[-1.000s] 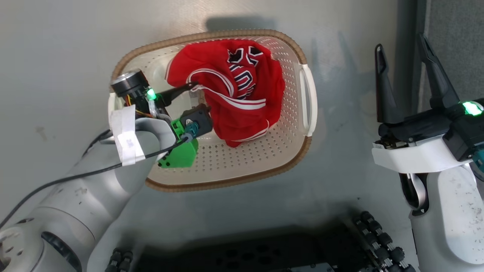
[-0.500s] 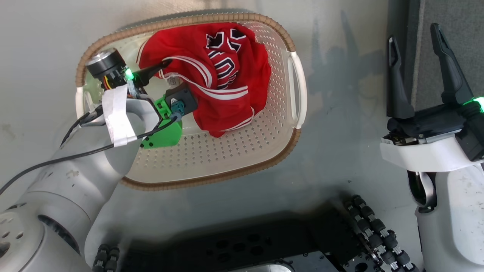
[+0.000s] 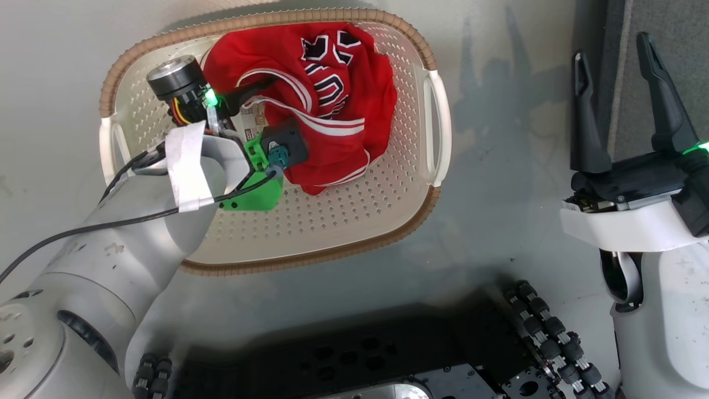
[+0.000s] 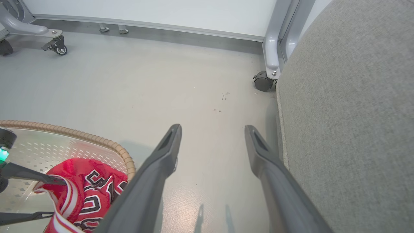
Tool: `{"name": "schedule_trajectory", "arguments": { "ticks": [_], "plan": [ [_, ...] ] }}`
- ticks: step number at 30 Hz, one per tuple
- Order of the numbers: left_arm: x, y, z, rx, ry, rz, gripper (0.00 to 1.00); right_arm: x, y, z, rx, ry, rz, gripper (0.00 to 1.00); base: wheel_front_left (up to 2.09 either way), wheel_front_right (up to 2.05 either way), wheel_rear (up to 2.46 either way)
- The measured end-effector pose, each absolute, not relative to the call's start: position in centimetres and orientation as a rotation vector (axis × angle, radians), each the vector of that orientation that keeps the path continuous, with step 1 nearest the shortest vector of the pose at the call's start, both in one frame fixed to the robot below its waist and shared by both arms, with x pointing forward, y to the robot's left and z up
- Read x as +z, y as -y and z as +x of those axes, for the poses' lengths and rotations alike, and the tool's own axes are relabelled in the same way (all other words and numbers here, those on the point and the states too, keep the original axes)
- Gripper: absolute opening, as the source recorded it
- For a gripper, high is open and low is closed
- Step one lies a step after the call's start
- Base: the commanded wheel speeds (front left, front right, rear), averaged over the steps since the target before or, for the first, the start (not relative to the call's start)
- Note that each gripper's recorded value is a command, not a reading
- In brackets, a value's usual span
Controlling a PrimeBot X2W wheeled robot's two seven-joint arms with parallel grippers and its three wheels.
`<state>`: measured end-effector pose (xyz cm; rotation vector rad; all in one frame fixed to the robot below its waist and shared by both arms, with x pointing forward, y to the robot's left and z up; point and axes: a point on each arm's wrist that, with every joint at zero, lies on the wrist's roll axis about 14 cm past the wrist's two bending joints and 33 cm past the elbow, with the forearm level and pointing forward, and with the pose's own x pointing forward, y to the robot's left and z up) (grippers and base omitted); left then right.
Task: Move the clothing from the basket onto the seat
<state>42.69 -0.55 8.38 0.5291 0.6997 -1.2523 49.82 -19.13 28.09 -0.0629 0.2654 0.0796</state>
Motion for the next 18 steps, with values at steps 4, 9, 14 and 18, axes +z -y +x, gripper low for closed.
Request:
{"name": "schedule_trajectory", "arguments": {
  "ticks": [4, 9, 14, 18],
  "plan": [
    [7.6, -0.3, 41.8, -1.276, -0.747, 0.560, 1.00, 28.3, 19.6, 49.7, 0.069, -0.264, -0.070, 1.00, 0.00, 0.00, 0.00],
    [7.4, 0.2, 41.0, -1.312, -0.756, 0.575, 0.00, 28.7, 20.0, 49.6, 0.059, -0.261, -0.074, 1.00, 0.00, 0.00, 0.00],
    [7.5, 0.6, 40.9, -1.323, -0.748, 0.569, 0.00, 28.7, 20.2, 49.5, 0.052, -0.262, -0.076, 1.00, 0.00, 0.00, 0.00],
    [7.9, 1.2, 41.0, -1.326, -0.731, 0.548, 0.00, 28.9, 20.4, 49.7, 0.045, -0.255, -0.069, 1.00, 0.00, 0.00, 0.00]
  ]
}}
